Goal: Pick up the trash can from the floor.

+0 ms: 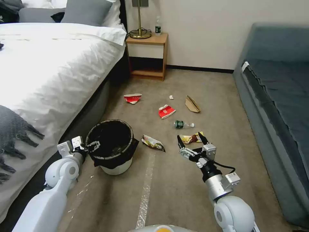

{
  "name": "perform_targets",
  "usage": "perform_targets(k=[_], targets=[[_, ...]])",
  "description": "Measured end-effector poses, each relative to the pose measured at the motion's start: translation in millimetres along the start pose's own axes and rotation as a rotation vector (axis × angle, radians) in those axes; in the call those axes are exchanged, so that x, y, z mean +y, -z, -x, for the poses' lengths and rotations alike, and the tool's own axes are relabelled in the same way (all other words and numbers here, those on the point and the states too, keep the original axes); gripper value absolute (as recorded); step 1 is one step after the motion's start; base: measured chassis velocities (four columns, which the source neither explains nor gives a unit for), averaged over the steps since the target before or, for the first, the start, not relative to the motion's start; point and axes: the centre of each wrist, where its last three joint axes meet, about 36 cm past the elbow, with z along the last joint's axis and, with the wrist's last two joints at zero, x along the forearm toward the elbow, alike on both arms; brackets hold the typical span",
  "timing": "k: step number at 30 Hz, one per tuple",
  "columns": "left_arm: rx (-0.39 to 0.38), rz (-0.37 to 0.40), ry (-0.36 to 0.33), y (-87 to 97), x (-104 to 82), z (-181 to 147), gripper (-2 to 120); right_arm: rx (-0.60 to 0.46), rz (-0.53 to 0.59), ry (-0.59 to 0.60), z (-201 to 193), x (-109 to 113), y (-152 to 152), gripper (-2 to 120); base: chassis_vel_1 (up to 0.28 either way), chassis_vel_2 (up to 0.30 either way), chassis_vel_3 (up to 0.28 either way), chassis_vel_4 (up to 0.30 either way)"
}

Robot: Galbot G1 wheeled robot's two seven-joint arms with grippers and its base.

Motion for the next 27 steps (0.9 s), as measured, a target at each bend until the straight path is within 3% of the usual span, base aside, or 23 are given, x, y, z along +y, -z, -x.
perform_targets(k=[13,14,17,27], targets=[[-0.008,-0.002,-0.001,-1.8,5.1,-6.7,21,-0.007,0.005,0.002,1.0,2.0,-1.3,100,0.0,0.0,0.0,0.0],[-0.017,-0.008,0.0,-2.4,6.7,-9.0,13,-0.006,0.005,0.003,0.6,2.2,-1.6,100,0.0,0.0,0.0,0.0],[-0.024,-0.012,-0.001,-3.1,8.2,-12.5,7,-0.006,0.004,0.004,0.5,2.0,-1.5,100,0.0,0.0,0.0,0.0],[-0.042,-0.01,-0.002,1.2,11.3,-17.1,7,-0.006,0.004,0.006,-0.4,2.8,-0.6,100,0.0,0.0,0.0,0.0]])
